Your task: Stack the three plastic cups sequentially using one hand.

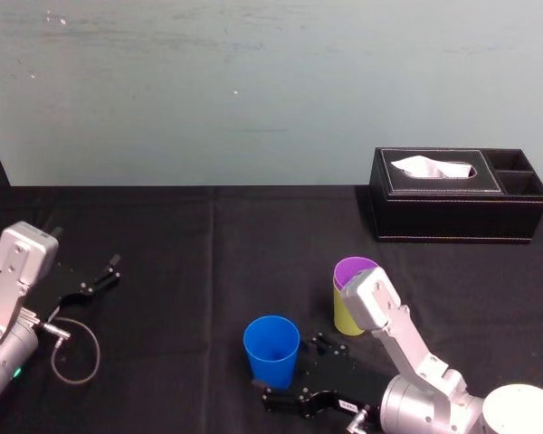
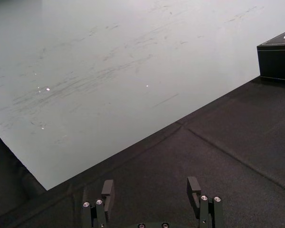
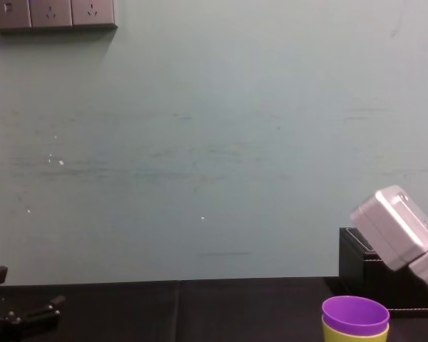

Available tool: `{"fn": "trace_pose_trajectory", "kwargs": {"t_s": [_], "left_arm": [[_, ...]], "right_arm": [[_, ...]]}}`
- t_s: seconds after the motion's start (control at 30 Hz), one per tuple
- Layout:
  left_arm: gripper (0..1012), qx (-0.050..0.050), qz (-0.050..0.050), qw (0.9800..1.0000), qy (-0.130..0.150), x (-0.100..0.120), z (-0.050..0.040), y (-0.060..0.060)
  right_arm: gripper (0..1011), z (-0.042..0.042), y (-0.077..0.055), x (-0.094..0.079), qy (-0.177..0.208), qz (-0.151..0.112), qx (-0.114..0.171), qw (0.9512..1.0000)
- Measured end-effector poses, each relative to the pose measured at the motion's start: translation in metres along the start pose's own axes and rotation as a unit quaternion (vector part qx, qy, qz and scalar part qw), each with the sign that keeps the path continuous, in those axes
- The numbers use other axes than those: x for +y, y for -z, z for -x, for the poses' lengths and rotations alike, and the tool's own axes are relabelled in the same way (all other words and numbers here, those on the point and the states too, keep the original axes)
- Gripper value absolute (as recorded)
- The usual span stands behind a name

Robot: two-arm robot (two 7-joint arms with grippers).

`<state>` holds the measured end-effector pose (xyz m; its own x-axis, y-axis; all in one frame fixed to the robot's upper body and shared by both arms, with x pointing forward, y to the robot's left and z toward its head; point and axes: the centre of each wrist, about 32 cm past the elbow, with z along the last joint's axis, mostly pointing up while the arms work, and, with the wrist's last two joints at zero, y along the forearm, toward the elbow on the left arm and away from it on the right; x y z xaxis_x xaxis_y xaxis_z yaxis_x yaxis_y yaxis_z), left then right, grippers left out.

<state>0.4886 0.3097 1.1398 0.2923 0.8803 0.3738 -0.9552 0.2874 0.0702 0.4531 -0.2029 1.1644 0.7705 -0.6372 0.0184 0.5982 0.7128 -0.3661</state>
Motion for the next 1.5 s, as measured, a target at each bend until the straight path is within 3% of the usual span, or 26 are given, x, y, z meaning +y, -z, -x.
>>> {"fn": "trace_pose_trajectory", "kwargs": {"t_s": [1.5], "left_arm": [[1000, 0.000, 0.000, 1.0000, 0.000, 0.000, 0.0000, 0.000]], "right_arm": [[1003, -0.0012, 0.005, 0.018, 0.021, 0.000, 0.029, 0.9994]]}}
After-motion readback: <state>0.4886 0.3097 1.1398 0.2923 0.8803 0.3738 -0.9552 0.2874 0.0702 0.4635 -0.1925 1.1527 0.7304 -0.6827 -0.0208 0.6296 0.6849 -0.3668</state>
